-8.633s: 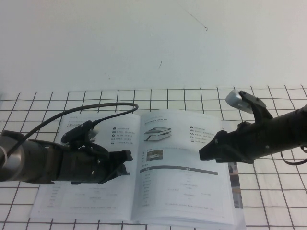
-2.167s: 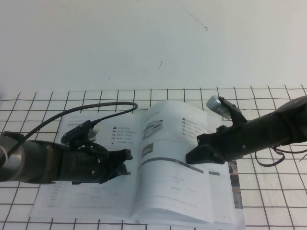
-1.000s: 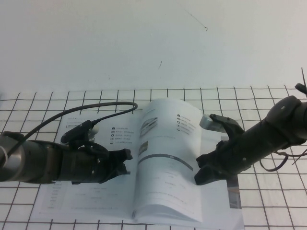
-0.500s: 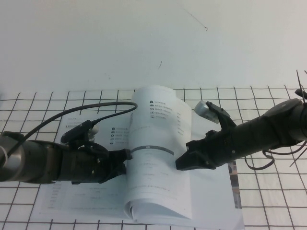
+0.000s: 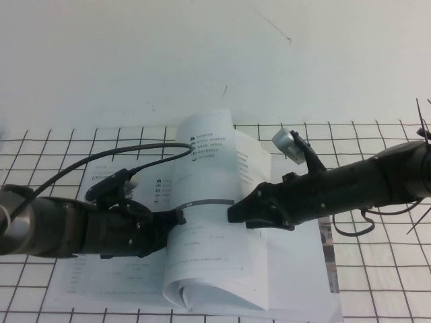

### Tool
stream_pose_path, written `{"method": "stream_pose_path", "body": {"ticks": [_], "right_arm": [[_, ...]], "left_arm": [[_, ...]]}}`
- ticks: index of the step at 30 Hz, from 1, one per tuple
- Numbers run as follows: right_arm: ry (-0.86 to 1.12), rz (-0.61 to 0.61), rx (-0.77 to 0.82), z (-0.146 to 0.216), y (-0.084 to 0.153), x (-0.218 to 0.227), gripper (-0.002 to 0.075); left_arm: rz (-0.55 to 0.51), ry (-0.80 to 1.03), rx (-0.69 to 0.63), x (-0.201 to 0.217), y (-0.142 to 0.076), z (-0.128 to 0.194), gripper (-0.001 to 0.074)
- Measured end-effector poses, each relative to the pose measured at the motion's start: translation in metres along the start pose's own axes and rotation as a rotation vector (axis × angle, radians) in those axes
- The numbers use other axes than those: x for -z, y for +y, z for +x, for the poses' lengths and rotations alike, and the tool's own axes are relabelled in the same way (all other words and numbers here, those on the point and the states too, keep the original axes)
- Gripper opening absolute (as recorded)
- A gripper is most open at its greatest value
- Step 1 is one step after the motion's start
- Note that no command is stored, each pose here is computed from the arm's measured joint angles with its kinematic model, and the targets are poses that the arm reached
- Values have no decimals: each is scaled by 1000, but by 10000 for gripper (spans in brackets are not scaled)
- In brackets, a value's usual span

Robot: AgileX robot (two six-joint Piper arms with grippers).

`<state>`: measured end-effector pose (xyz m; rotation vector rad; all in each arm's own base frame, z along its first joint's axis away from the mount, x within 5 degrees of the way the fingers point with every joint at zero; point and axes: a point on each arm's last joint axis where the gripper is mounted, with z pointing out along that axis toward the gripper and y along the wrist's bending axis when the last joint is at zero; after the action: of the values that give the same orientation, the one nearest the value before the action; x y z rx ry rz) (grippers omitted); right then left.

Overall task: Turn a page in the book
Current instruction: Open the closed book

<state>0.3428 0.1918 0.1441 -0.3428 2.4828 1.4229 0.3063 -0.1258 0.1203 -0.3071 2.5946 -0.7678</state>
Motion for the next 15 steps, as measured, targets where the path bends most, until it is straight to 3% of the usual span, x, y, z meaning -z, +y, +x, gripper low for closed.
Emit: {"method": "stream_pose_path", "body": {"ticks": [7, 15], "right_arm": [[3, -136, 0, 0, 12, 1, 383], [19, -180, 2, 2, 17, 1, 384]], "left_arm": [[0, 1, -2, 0, 0, 0, -4], [0, 1, -2, 0, 0, 0, -4]]}}
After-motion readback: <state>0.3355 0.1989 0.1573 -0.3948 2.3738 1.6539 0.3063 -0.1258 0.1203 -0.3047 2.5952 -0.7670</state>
